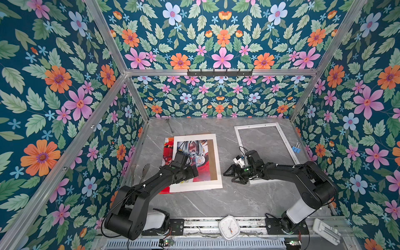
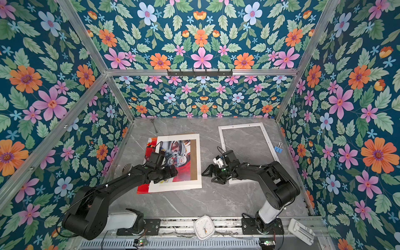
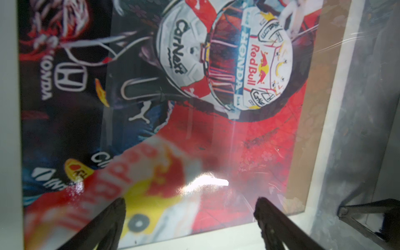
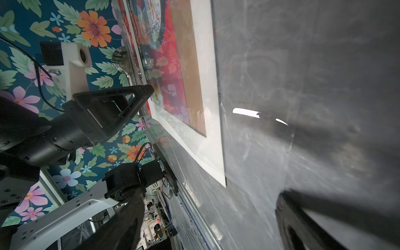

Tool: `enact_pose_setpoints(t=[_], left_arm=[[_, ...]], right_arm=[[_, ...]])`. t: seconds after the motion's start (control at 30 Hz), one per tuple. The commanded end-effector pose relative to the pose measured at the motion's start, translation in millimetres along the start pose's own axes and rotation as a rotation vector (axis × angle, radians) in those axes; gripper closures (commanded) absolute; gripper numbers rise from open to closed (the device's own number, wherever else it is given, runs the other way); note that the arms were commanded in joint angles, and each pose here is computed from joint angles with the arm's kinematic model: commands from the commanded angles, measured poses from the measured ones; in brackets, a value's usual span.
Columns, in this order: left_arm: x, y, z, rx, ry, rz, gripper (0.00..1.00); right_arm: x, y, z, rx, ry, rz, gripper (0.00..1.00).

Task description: Put the photo into the frame

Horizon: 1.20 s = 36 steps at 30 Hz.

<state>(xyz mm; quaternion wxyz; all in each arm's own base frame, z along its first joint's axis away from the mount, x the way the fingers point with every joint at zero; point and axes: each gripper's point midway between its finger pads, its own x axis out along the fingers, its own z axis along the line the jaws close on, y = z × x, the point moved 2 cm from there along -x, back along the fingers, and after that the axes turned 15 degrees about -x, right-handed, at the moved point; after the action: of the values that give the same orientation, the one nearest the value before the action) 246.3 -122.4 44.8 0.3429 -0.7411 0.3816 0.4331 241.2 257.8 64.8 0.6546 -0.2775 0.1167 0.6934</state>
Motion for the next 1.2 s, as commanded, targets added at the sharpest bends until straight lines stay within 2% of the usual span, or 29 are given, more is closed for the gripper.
enact_pose_setpoints(t=[0.0, 0.37, 0.4, 0.67, 1.17], left_arm=[[-4.1, 18.1, 29.9, -0.024, -0.145, 0.072, 0.02], [-22.9, 1.6, 14.7, 0.007, -0.153, 0.038, 0.01], [-26.0, -0.7, 11.6, 0.010, -0.147, 0.031, 0.01], [-42.3, -13.0, -6.1, 0.020, -0.106, -0.005, 0.01], [-42.8, -19.6, -4.0, 0.009, -0.093, -0.040, 0.00]], right_arm=[[5.1, 0.2, -2.8, 0.019, -0.016, 0.007, 0.06], [1.6, -3.6, 3.5, 0.023, -0.021, -0.001, 0.07], [-5.5, -6.8, 13.5, -0.005, -0.018, -0.016, 0.07], [-30.1, -6.6, 2.7, -0.050, 0.235, 0.001, 0.07], [3.4, -12.0, -10.1, -0.036, 0.259, 0.079, 0.08]])
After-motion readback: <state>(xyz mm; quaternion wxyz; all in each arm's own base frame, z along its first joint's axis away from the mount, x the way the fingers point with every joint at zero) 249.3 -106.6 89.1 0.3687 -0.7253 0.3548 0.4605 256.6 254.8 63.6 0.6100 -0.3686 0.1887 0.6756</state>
